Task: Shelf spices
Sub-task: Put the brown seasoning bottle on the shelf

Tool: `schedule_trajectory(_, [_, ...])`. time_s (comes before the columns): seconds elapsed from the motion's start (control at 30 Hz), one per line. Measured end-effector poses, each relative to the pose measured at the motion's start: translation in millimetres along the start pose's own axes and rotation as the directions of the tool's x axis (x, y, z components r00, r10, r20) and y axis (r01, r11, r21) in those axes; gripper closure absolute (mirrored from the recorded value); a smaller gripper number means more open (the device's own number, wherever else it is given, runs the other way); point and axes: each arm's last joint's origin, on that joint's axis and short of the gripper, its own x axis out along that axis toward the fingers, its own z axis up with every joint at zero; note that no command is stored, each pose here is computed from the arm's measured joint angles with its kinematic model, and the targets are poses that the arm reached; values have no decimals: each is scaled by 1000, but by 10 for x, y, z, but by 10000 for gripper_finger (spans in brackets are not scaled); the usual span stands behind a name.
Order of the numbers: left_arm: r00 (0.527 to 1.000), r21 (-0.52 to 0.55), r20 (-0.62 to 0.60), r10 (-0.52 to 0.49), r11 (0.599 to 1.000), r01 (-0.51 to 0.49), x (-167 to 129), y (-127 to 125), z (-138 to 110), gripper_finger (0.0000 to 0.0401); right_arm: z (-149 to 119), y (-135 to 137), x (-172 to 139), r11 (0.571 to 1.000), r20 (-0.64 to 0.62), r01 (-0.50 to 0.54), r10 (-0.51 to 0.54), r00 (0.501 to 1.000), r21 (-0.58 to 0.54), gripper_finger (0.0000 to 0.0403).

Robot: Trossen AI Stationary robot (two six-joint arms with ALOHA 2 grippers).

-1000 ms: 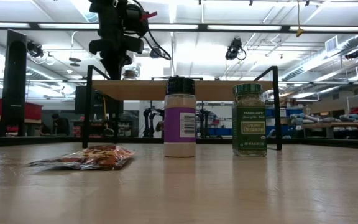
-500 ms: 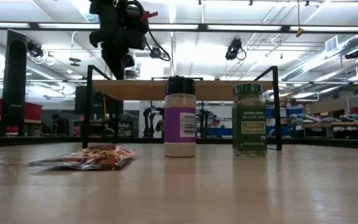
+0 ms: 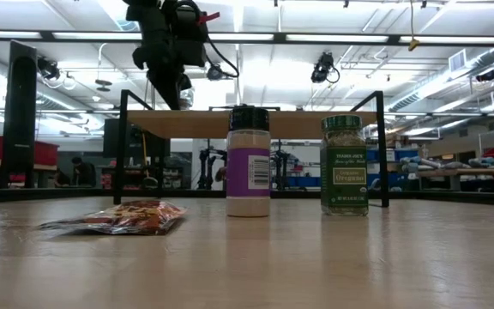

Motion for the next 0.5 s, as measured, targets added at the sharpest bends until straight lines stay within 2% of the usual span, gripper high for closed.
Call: schedule_trajectory(0.5, [998, -35, -25, 54, 998, -55, -2, 22, -6, 401, 1, -1, 0, 1000, 0, 0, 0, 1000, 0, 99])
